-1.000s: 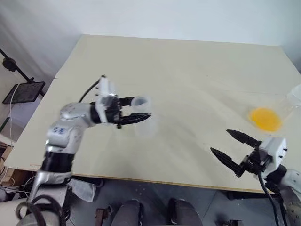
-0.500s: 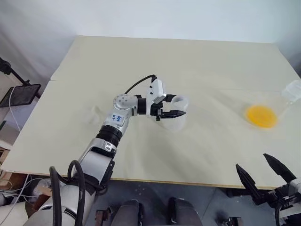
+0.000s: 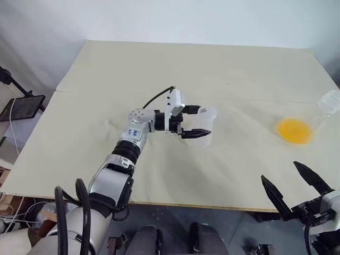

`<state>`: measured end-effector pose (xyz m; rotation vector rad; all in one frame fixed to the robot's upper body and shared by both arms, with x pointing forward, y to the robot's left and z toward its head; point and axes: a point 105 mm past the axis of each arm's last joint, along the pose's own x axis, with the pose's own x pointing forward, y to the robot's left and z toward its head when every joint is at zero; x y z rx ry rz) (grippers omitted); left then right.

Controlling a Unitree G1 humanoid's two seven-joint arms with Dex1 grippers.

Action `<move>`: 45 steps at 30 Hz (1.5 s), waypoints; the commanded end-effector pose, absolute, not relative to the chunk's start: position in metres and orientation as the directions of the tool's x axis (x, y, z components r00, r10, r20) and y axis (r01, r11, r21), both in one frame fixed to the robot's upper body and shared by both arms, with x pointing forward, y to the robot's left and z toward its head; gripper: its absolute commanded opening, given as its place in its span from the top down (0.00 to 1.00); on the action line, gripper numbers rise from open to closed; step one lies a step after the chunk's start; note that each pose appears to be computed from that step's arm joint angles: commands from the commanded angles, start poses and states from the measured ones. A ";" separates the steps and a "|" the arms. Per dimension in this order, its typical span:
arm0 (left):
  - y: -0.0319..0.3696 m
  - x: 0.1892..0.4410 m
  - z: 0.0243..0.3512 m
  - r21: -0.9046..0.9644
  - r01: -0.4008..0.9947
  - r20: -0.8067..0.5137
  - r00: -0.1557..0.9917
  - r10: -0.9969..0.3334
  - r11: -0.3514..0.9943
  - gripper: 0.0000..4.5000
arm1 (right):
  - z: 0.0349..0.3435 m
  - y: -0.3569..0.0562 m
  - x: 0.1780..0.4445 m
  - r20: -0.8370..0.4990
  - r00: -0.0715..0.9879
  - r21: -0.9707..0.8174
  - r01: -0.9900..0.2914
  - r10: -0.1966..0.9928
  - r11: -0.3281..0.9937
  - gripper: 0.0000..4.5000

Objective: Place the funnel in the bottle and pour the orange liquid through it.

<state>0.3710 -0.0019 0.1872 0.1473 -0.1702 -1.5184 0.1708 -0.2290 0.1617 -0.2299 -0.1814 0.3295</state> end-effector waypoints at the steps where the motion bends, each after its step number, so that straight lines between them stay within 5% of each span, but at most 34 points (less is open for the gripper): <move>1: 0.014 0.368 0.202 0.227 0.972 0.081 0.038 -0.996 0.056 0.01 | 0.164 -0.226 0.176 0.147 0.916 -0.250 -0.330 0.373 0.910 0.00; 12: 0.084 0.341 0.192 0.288 0.951 0.106 0.081 -0.991 0.108 0.01 | 0.166 -0.217 0.203 0.152 0.856 -0.257 -0.449 0.495 0.856 0.00; 19: 0.183 0.313 0.166 0.189 0.863 0.126 0.453 -0.883 0.469 0.01 | 0.178 -0.190 0.229 0.173 0.734 -0.277 -0.603 0.656 0.748 0.00; 25: 0.255 0.282 0.151 0.172 0.608 0.143 0.763 -0.630 0.775 0.01 | 0.182 -0.159 0.237 0.141 0.579 -0.273 -0.757 0.803 0.594 0.00; 31: 0.323 0.237 0.131 0.097 0.292 0.134 0.944 -0.303 0.952 0.01 | 0.184 -0.134 0.242 0.121 0.426 -0.274 -0.854 0.897 0.443 0.00; 38: 0.355 0.195 0.114 0.112 0.143 0.060 0.987 -0.150 0.983 0.01 | 0.188 -0.120 0.248 0.133 0.352 -0.292 -0.879 0.927 0.376 0.00; 45: 0.338 0.208 0.123 0.117 0.209 0.074 0.973 -0.219 0.971 0.01 | 0.186 -0.122 0.252 0.126 0.359 -0.301 -0.874 0.925 0.380 0.00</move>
